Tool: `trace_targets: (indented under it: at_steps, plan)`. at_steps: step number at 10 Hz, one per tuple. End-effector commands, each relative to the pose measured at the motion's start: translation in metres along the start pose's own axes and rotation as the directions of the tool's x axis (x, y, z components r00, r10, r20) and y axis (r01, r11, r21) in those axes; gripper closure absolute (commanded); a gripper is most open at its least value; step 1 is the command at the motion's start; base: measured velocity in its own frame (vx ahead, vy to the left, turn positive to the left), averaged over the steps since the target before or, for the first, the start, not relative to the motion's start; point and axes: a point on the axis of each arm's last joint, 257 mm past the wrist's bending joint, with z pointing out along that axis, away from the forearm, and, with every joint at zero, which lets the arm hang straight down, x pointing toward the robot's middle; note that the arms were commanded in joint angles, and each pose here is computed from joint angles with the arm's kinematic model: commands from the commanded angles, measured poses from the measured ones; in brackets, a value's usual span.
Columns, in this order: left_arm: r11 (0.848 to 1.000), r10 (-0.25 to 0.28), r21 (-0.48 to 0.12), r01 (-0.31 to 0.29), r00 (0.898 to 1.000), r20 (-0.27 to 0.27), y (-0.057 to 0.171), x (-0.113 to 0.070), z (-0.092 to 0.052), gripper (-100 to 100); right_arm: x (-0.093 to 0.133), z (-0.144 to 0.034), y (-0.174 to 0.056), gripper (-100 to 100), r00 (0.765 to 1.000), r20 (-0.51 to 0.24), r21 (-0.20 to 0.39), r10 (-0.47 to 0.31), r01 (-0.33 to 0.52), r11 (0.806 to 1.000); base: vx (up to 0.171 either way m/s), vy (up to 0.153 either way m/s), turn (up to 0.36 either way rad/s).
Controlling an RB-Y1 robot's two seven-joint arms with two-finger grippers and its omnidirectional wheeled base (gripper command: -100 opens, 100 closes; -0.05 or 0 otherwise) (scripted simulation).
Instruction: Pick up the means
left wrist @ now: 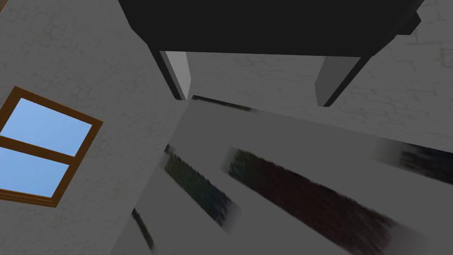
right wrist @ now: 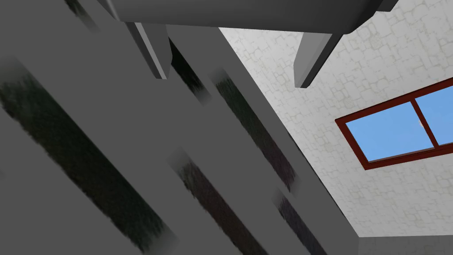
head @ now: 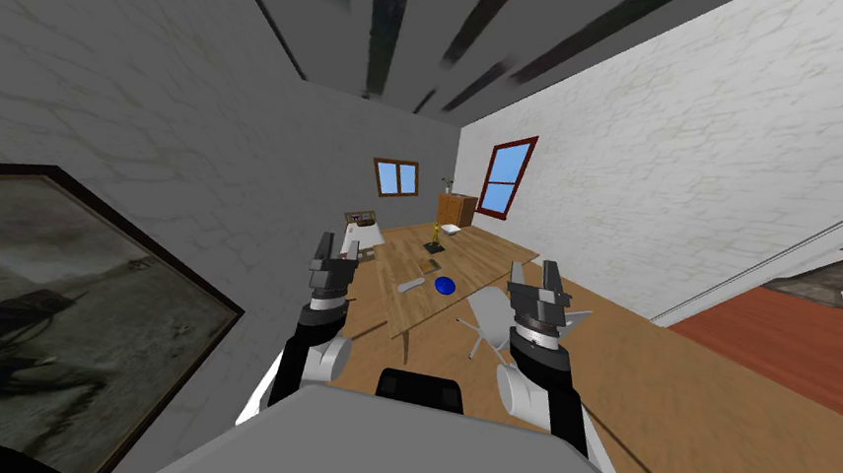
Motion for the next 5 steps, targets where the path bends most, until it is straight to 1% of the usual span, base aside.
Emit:
trace_targets:
  at_steps: [1,3,4,5]
  plan:
    - [0.997,-0.033,-0.072,0.032,0.999,-0.012,0.026,-0.002,-0.006,-100,0.0,0.0,0.0,0,1.0,0.0,0.0,0.0,0.0,1.0,-0.054,-0.018,-0.073]
    - [0.987,-0.067,-0.148,0.065,0.998,-0.013,0.054,-0.006,-0.013,-100,0.0,0.0,0.0,0,1.0,0.0,0.0,0.0,0.0,1.0,-0.113,-0.021,-0.078]
    - [0.977,-0.087,-0.194,0.084,0.996,-0.01,0.071,-0.009,-0.018,-100,0.0,0.0,0.0,0,1.0,0.0,0.0,0.0,0.0,1.0,-0.07,-0.044,-0.109]
    - [0.965,-0.108,-0.242,0.103,0.994,-0.004,0.089,-0.013,-0.024,-100,0.0,0.0,0.0,0,1.0,0.0,0.0,0.0,0.0,1.0,-0.041,-0.049,-0.117]
